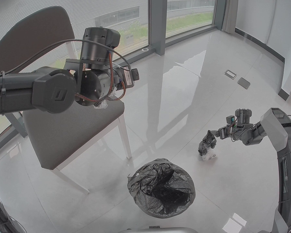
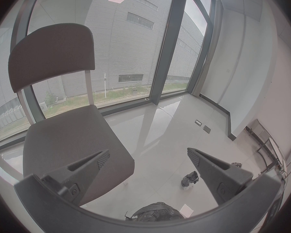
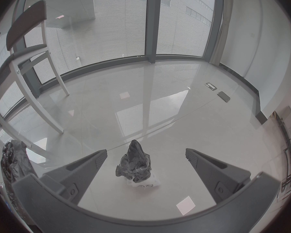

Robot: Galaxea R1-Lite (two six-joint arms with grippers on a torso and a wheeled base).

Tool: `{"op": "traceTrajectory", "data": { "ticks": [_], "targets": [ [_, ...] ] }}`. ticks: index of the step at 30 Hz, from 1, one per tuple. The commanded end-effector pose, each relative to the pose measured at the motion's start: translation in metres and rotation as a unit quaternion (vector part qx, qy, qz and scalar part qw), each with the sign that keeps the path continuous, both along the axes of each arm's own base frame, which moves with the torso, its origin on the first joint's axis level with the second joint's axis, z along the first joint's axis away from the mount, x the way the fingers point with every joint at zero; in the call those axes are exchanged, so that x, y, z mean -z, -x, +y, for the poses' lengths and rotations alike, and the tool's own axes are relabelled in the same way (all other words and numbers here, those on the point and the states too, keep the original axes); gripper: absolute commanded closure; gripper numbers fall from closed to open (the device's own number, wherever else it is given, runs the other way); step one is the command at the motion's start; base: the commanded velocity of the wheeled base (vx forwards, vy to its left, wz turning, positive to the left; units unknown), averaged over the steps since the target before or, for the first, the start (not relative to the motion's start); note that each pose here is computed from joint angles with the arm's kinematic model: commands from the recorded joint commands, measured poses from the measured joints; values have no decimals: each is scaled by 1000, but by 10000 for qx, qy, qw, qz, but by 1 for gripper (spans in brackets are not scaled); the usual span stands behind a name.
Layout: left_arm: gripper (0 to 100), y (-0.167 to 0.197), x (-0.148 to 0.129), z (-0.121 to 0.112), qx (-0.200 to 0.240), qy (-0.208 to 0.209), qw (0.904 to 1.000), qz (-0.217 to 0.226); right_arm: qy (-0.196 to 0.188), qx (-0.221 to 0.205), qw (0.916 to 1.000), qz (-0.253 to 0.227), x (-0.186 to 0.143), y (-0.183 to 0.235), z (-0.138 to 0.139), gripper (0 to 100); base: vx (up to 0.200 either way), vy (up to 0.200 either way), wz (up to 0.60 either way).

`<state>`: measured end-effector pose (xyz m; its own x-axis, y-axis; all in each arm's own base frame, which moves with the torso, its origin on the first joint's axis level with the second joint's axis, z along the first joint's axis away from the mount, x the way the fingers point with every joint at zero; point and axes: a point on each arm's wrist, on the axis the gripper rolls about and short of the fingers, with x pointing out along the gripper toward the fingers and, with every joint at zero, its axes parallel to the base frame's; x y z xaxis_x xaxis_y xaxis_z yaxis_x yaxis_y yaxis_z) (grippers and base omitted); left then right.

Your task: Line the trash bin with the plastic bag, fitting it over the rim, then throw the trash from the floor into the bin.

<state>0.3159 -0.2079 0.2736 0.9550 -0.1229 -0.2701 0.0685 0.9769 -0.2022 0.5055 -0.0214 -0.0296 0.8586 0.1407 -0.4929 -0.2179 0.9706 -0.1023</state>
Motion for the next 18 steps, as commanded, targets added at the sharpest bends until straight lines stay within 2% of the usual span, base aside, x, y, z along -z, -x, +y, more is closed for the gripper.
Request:
{"op": "traceTrajectory", "data": {
  "ticks": [1,6,18],
  "targets": [
    [0,-1,-1,3,-42,21,10000,-10,-91,22,9997,239,39,-6,2,0,0,0,0],
    [0,-2,2,1,-39,-8,10000,12,-119,-51,9998,169,41,-11,11,0,0,0,0],
    [0,-2,1,2,-76,-7,10000,-6,-241,14,9996,130,64,-27,12,0,0,0,0]
  ]
}}
